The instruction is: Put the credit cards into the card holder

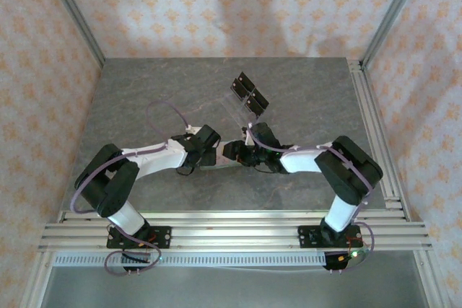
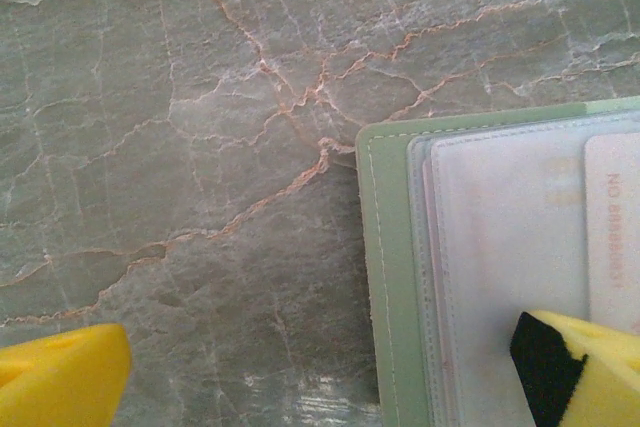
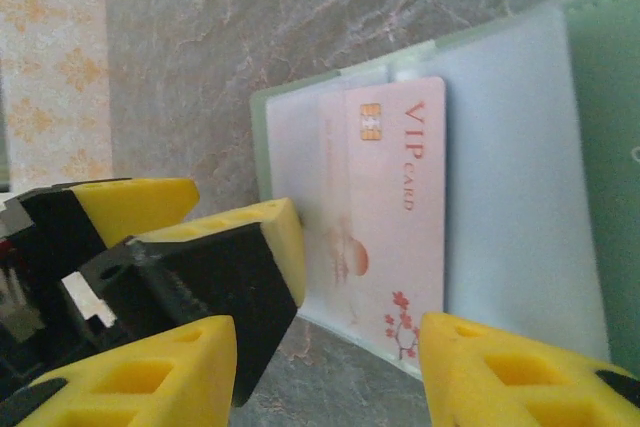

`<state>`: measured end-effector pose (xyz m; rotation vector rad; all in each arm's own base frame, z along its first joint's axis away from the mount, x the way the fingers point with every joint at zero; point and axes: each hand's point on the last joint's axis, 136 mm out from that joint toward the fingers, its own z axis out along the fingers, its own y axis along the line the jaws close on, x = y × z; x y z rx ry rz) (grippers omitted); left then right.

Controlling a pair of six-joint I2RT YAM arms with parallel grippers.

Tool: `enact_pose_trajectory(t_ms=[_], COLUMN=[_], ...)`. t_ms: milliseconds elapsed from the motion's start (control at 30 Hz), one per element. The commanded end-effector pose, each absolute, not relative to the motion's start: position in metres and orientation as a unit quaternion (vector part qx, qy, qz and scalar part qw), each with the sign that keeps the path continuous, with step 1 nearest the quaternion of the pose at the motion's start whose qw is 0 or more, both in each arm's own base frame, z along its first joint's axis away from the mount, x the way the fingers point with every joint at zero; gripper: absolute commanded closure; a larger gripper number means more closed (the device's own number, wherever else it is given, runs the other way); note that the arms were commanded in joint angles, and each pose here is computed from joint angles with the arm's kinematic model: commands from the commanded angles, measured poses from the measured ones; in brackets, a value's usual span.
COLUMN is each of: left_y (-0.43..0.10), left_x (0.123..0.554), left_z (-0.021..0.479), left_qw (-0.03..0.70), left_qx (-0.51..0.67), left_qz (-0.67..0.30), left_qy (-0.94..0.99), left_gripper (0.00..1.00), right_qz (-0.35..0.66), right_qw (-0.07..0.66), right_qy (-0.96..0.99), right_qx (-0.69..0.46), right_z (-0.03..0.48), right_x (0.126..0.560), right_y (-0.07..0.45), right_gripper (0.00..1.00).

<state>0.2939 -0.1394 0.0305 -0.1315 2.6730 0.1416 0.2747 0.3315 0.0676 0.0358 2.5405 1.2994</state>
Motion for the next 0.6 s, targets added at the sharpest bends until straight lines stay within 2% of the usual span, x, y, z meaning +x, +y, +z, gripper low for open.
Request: enact_pose_trajectory(t_ms=[0, 133, 367, 567], left_y=[-0.124, -0.128, -0.122, -0.104], left_x=[0.278, 0.282, 0.291, 0.283], left_z=[0.026, 0.041, 0.068, 0.057], left_qw=[0.208, 0.222, 0.244, 0.227], left_qx=[-0.042, -0.047, -0.075, -0.085], left_qz=[0.081, 0.067, 0.052, 0.072], left_qy=[0.974, 0.972, 0.965, 0.968], left_gripper=[0.0, 0.0, 0.0, 0.0], right_qz=[0.422, 0.368, 0.26, 0.228], right_qw=[0.157, 0.151, 0.124, 0.102], right_qy=[0.893, 0.917, 0.954, 0.962], right_qx=[-0.013, -0.029, -0.085, -0.111], right_z=[0.083, 0.083, 0.074, 0.062], right_x=[0.276, 0.278, 0.283, 0.287], right_y=[0.328, 0.32, 0.305, 0.305], right_gripper=[0.49, 0.54, 0.83, 0.95])
